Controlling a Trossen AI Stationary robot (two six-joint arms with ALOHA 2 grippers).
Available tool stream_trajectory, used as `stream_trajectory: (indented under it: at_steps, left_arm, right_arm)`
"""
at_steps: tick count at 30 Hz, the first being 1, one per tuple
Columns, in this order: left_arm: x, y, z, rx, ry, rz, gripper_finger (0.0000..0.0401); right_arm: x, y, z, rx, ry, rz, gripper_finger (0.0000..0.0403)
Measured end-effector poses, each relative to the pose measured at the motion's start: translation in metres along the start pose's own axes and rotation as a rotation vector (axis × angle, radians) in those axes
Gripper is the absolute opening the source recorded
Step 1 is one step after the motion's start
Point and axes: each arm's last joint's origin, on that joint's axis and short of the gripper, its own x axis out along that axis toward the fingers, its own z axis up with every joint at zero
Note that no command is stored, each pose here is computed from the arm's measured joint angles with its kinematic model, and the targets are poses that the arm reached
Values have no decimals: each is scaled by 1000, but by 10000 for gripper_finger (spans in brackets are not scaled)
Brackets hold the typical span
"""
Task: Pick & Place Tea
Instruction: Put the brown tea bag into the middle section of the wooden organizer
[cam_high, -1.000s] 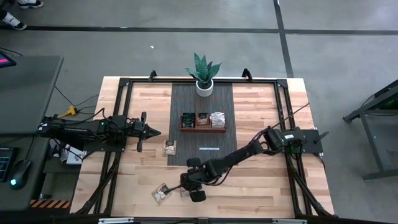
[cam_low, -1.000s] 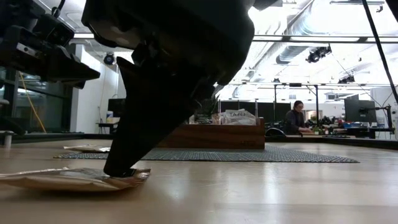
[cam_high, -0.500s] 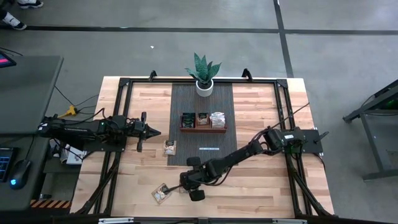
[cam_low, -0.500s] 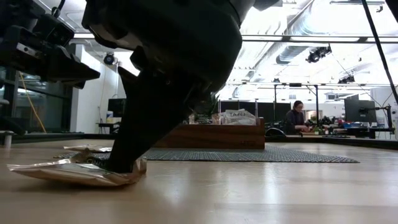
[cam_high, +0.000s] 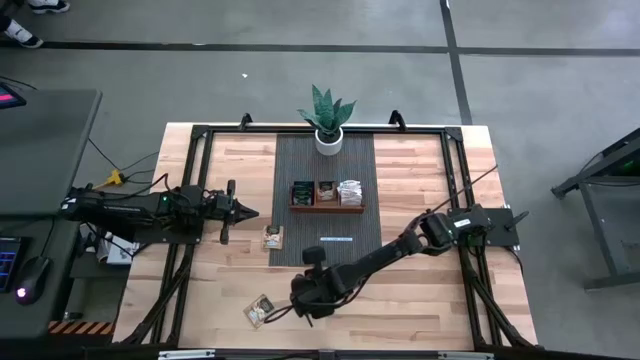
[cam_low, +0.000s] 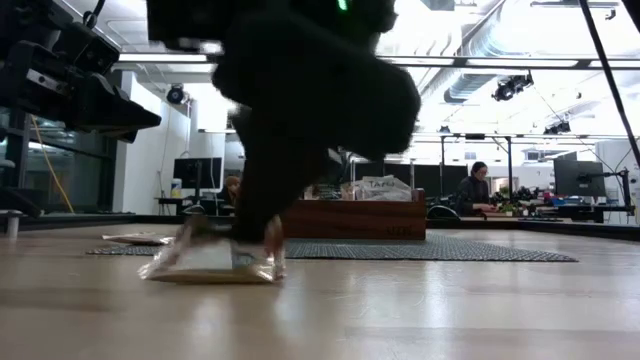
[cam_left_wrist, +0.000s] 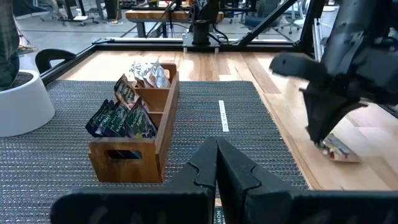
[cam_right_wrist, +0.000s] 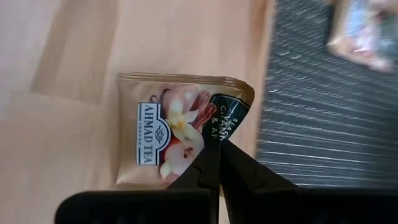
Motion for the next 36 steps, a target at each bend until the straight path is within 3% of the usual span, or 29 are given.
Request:
stream_trajectory:
  at_steps: [9,20,31,36]
  left_arm:
    - [0,0,0,0,0,0,1]
    - [0,0,0,0,-1,0,1]
    - [0,0,0,0,0,0,1]
    - [0,0,0,0,0,0,1]
  right_arm:
    - [-30,-5,7,-46,29,-158,0]
    - [-53,-33,2,-47,114,-400,0]
    - [-71,-83,-34,49,136,-555,0]
    - [-60,-104,-53,8,113,-645,0]
